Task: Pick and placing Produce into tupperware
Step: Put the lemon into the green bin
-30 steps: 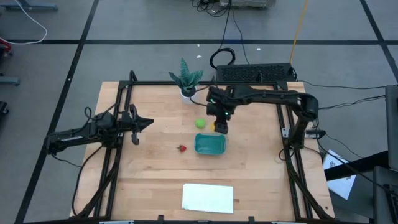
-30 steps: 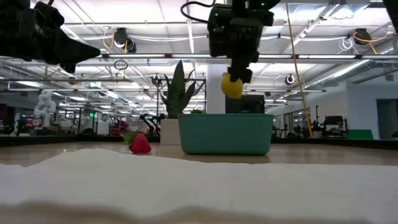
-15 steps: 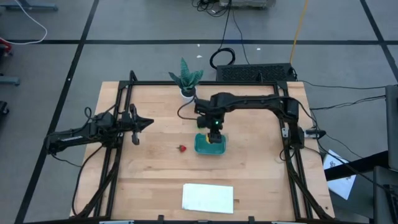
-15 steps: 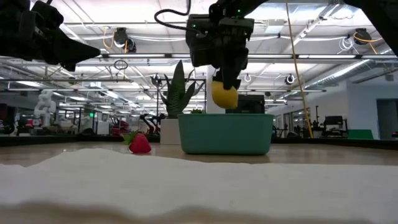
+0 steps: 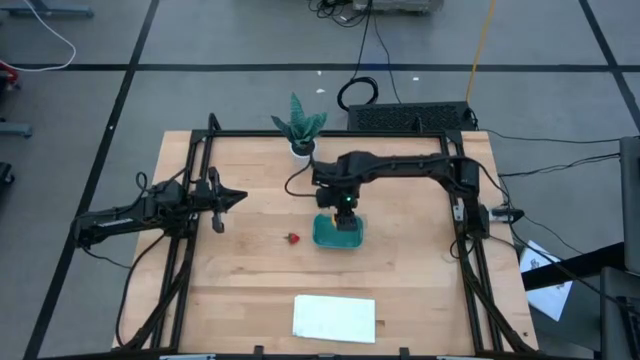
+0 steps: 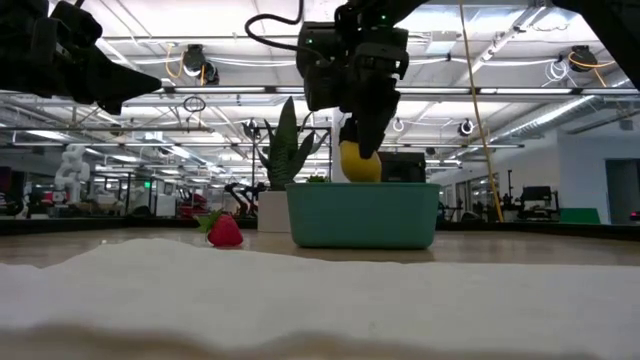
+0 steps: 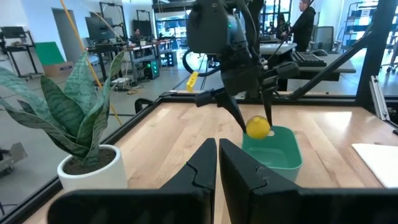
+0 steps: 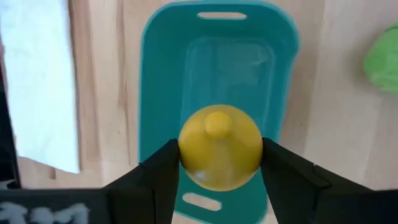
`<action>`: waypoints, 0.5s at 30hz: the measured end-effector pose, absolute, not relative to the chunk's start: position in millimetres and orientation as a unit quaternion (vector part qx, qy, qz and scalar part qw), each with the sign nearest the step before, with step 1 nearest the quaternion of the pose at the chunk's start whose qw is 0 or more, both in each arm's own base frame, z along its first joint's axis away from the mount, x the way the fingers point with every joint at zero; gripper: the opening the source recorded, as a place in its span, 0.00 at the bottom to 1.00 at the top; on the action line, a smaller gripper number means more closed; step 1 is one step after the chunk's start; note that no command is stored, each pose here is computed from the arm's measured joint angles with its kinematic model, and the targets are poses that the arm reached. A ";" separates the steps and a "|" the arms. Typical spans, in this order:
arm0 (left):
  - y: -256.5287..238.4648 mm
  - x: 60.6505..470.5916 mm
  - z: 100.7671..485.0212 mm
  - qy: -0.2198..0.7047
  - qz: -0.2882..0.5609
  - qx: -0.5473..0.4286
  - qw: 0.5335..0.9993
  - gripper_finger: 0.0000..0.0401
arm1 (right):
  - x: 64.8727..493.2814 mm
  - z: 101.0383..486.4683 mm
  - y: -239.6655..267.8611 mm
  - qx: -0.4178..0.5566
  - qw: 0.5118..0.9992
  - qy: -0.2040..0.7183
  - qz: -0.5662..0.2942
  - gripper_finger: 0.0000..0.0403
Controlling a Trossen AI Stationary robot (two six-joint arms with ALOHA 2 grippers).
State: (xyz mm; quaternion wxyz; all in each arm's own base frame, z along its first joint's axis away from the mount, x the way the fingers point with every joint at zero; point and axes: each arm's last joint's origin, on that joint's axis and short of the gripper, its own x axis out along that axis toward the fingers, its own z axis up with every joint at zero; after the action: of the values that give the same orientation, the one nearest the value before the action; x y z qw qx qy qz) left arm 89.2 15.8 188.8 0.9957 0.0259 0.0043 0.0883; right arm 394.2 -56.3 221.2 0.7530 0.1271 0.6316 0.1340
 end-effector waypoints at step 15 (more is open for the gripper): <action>15.8 89.2 188.7 0.004 0.088 0.026 0.996 0.05 | 407.0 211.0 -57.0 0.151 0.771 0.599 0.156 0.46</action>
State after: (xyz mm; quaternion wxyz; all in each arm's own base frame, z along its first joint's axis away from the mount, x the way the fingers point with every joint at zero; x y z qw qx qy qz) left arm 89.2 15.8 188.7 0.9958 0.0259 0.0045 0.0881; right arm 407.0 -57.0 211.0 0.7707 0.1509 0.5990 0.1563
